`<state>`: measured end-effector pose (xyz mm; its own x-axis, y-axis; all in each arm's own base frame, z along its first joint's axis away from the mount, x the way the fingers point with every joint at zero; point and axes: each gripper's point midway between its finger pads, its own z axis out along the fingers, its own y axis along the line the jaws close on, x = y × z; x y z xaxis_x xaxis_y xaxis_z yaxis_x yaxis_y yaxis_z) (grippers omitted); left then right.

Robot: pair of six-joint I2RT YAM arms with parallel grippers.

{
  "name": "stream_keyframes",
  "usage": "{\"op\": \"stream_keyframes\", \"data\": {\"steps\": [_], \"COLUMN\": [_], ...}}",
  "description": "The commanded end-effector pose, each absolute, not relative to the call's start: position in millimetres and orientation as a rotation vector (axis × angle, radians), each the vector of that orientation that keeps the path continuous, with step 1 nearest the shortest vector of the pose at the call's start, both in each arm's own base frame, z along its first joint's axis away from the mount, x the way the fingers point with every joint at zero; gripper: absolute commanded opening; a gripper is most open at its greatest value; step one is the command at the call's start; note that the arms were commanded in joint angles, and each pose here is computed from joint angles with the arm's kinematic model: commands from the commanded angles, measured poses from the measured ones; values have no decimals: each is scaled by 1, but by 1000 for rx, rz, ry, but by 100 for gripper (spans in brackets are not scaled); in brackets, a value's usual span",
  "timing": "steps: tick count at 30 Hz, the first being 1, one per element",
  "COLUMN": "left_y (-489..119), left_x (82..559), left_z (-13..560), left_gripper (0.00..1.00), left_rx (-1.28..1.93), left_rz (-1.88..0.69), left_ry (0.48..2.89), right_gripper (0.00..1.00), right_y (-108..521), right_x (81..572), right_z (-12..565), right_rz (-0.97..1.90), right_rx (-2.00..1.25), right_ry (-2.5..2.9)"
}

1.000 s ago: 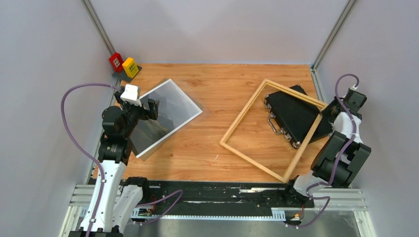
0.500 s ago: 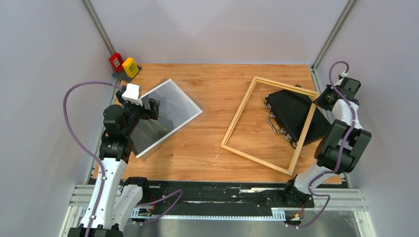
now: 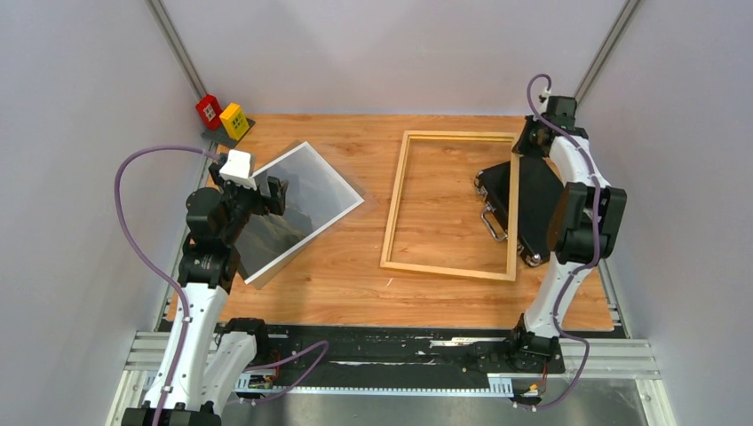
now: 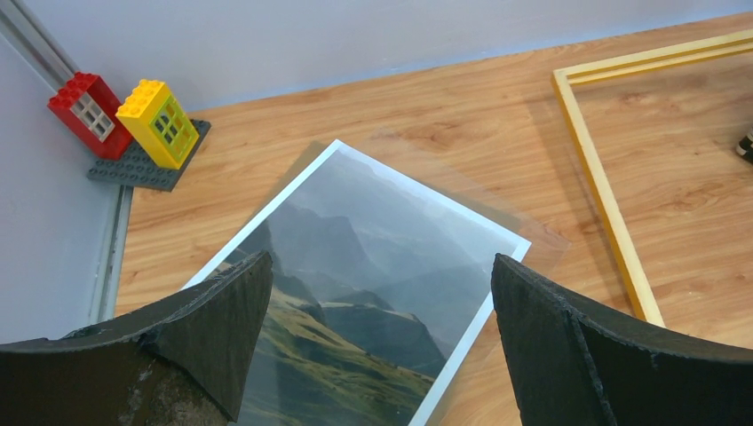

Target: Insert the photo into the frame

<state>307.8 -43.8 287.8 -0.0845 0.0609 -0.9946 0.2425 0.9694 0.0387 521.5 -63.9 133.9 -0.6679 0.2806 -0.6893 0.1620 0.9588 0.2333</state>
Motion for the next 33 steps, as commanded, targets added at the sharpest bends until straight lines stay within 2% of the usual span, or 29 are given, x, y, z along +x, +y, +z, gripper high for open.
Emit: {"op": "stream_keyframes", "data": {"steps": [1, 7, 9, 14, 17, 19, 21, 26, 33], "left_y": [-42, -42, -43, -43, -37, -28, -18, -4, 12], "left_x": [310, 309, 309, 310, 312, 313, 314, 321, 353], "left_z": [298, 299, 298, 296, 297, 299, 304, 308, 268], "left_gripper": [100, 100, 100, 100, 100, 100, 100, 100, 100], "left_rx": [245, 249, 251, 251, 225, 188, 168, 226, 311], "left_rz": [-134, -133, -136, -136, -108, -63, -6, 119, 225], "left_ry": [1615, 1614, 1617, 1623, 1626, 1637, 1653, 1727, 1954], "right_gripper": [0, 3, 14, 50, 66, 80, 83, 85, 85], "right_y": [-63, -62, -63, -64, -59, -51, -37, 19, 152], "right_x": [550, 557, 555, 550, 546, 543, 538, 519, 482], "right_z": [146, 132, 130, 137, 156, 175, 196, 241, 252], "right_rz": [119, 21, 8, -5, -15, -8, 23, 139, 296], "right_rx": [251, 186, 181, 183, 132, 97, 54, -95, -477], "right_ry": [2299, 2338, 2349, 2349, 2321, 2288, 2251, 2143, 2017]}}
